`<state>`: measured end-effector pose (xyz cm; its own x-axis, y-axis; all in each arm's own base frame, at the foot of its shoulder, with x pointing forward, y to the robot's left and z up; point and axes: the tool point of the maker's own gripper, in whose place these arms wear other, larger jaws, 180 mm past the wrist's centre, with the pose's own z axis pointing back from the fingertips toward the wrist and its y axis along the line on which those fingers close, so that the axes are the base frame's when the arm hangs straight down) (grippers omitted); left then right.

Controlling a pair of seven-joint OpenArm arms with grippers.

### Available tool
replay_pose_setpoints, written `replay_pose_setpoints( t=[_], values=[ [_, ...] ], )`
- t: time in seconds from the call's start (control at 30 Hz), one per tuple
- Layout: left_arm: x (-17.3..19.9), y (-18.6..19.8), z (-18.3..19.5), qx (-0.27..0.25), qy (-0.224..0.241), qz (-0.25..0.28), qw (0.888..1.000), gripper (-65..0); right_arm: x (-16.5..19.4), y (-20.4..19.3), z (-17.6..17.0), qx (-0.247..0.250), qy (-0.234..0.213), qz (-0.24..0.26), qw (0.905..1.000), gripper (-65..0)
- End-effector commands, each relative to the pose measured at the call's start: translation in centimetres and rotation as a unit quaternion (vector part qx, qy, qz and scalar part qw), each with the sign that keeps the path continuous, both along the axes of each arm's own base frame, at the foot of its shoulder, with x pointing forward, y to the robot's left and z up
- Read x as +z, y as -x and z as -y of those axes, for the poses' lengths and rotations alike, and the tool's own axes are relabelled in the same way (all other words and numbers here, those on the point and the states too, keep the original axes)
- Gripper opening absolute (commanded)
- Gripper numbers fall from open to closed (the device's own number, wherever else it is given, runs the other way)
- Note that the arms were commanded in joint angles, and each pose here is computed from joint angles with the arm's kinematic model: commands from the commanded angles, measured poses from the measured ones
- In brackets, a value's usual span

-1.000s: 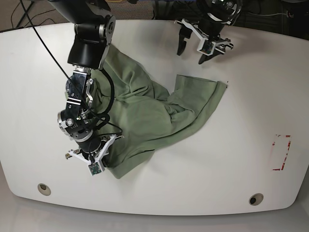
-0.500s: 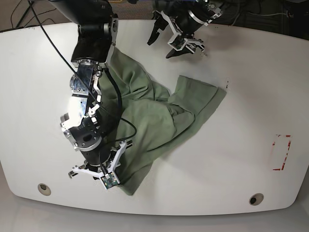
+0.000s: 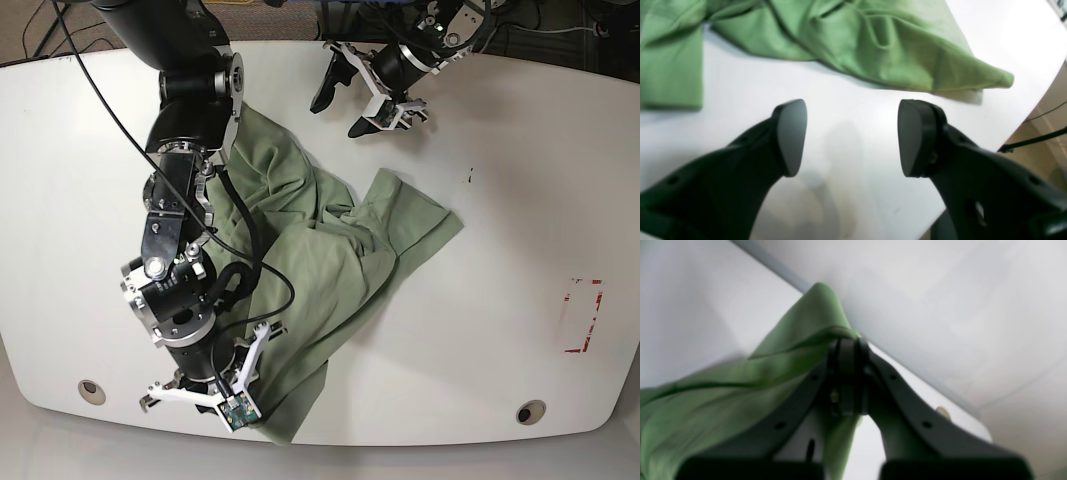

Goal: Layout the t-shirt on the table in an organized manner, then fold the t-shirt properly
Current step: 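Lift the gripped t-shirt with the right gripper and drag it away from the robot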

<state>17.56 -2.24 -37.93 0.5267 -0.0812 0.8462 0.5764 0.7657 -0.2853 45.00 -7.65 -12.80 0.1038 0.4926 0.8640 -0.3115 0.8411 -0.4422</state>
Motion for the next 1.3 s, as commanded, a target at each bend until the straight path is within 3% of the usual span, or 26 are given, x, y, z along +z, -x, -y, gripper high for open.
replay_pose_setpoints(
  t=[0.0, 0.63, 1.07, 1.27],
  values=[
    [0.8, -0.3, -0.3, 0.004, 0.013, 0.008, 1.000, -24.6, 4.2, -0.4, -0.5, 0.008, -0.012, 0.057, 0.9983, -65.0],
    [1.2, -2.4, -2.5, 0.032, 0.009, 0.021, 0.999, -24.6, 17.0, -0.8, -3.0, 0.034, -0.027, 0.192, 0.9805, -65.0],
    [1.2, -2.5, -2.5, 0.033, 0.009, 0.021, 0.999, -24.6, 27.1, 1.9, -6.6, 0.066, -0.016, 0.304, 0.9502, -65.0],
    [1.4, -3.2, -3.4, 0.047, 0.005, 0.028, 0.999, -24.6, 30.1, 2.7, -7.2, 0.070, -0.017, 0.326, 0.9428, -65.0]
  ],
)
